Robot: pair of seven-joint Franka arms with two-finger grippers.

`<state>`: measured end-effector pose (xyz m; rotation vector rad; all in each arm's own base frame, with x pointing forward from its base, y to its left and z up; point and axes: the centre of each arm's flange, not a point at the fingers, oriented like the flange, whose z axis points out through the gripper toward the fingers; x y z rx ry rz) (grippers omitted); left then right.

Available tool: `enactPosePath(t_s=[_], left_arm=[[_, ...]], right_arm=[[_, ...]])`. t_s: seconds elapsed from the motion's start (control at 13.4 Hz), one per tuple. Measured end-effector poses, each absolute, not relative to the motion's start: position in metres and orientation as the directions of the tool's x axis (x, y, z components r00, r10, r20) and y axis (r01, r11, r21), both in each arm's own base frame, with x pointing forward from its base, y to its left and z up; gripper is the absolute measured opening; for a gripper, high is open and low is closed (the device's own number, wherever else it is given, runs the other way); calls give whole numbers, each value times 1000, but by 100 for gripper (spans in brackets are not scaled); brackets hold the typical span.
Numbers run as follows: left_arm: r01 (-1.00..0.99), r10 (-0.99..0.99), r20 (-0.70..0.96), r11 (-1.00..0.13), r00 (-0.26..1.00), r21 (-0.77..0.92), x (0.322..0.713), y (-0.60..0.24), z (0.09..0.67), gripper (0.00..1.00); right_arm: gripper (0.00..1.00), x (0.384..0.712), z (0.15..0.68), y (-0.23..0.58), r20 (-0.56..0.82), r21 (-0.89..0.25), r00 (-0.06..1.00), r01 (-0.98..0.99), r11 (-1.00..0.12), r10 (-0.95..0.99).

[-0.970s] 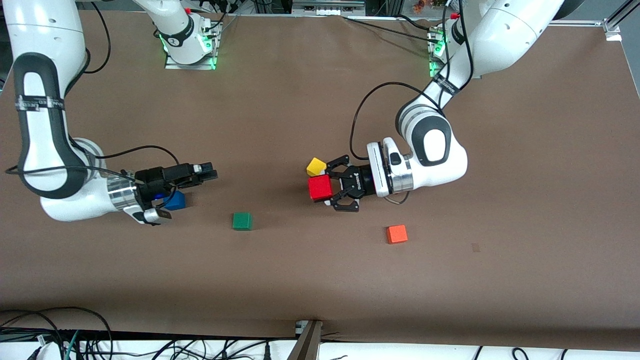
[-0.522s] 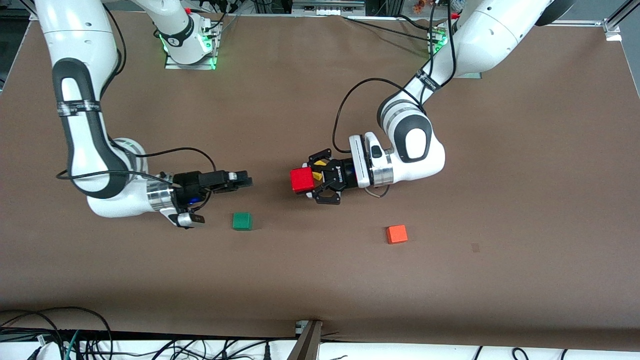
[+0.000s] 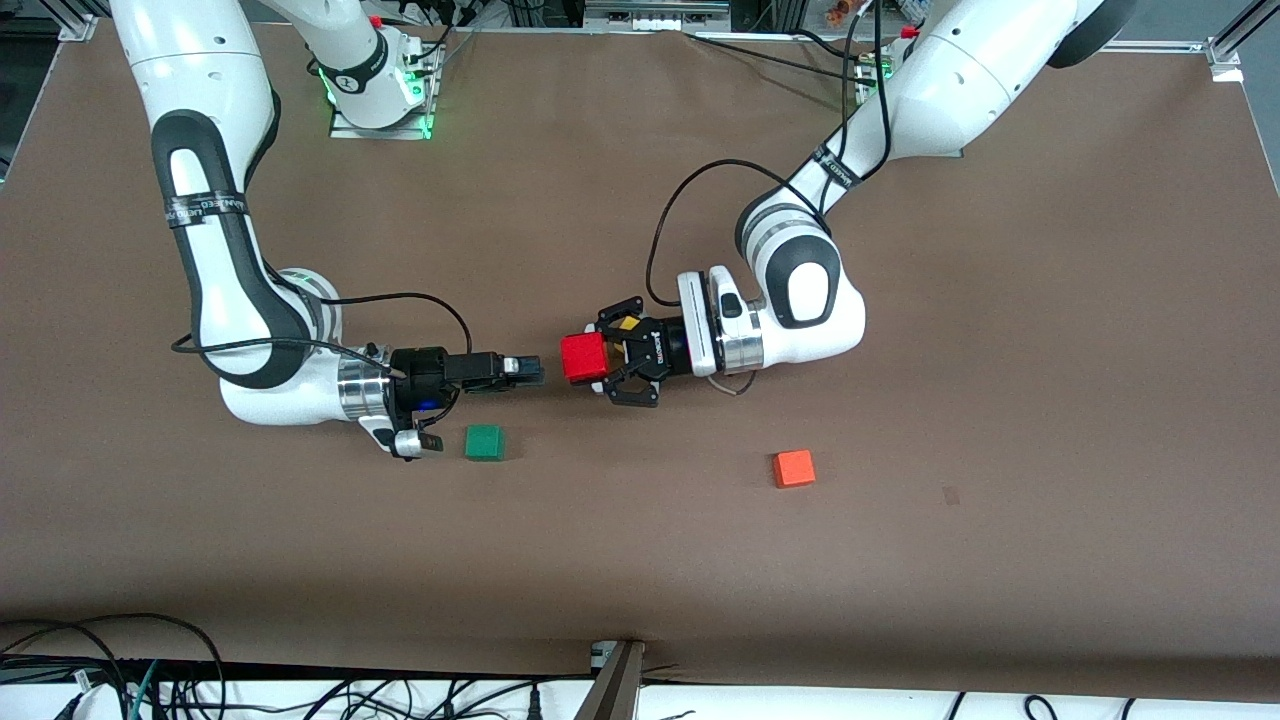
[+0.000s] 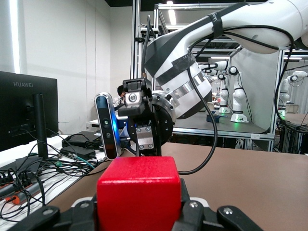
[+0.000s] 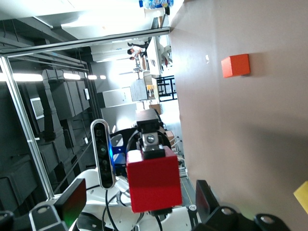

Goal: Pass red block to right arm, stack on blue
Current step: 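Bring the red cube to the right gripper and close the right gripper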

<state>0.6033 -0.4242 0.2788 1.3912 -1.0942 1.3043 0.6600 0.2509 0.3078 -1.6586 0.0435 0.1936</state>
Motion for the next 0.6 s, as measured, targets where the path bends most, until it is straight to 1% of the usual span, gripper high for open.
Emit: enactPosePath(t_s=[0.6], left_arm=[[-976,4,998,-207,70,69,602,-430,276,56]], right_arm=[[100,656,298,263,-112,-988,991,-103,-115,69]])
